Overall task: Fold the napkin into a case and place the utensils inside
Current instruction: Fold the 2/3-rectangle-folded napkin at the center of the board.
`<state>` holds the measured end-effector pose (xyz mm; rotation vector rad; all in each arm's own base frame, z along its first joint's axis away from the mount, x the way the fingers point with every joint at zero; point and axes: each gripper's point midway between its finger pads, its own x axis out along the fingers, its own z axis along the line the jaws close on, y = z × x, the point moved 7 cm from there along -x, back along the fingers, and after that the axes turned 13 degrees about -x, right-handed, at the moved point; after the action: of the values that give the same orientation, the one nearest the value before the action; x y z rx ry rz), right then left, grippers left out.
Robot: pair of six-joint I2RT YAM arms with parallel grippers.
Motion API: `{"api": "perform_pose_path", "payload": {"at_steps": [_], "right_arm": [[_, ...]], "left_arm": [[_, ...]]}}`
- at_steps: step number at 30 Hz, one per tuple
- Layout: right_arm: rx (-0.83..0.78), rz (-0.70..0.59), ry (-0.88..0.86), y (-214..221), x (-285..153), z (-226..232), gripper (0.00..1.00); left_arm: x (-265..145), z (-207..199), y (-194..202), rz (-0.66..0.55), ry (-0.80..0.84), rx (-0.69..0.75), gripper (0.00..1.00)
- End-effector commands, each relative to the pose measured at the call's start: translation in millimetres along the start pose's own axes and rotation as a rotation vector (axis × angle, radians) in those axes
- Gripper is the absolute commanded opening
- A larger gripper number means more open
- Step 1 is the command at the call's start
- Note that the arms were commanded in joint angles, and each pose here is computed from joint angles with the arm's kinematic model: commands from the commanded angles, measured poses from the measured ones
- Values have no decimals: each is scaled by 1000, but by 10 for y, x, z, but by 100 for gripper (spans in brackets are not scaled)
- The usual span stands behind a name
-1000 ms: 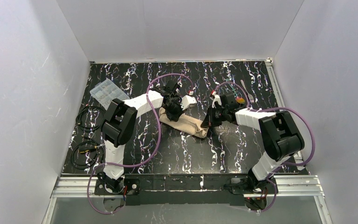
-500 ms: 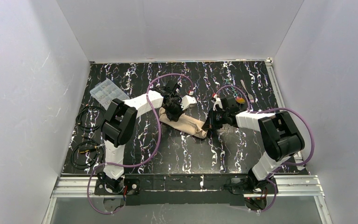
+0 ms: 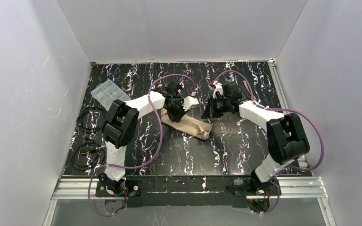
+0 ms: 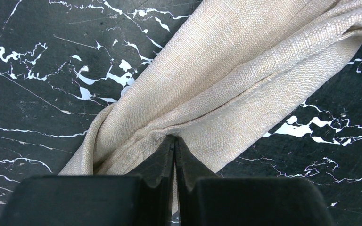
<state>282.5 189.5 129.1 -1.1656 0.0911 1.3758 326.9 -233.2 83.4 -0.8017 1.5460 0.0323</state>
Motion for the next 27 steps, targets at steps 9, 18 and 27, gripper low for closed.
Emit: {"api": "perform_pose_path", "payload": {"at_steps": [9, 18, 27], "right_arm": [[91, 65, -97, 469, 203, -39, 1], [142, 110, -66, 873, 242, -121, 1], [-154, -40, -27, -51, -273, 156, 12]], "left_arm": [[44, 125, 242, 107, -81, -2, 0], [54, 126, 246, 111, -81, -12, 0], [54, 118, 272, 117, -75, 2, 0]]}}
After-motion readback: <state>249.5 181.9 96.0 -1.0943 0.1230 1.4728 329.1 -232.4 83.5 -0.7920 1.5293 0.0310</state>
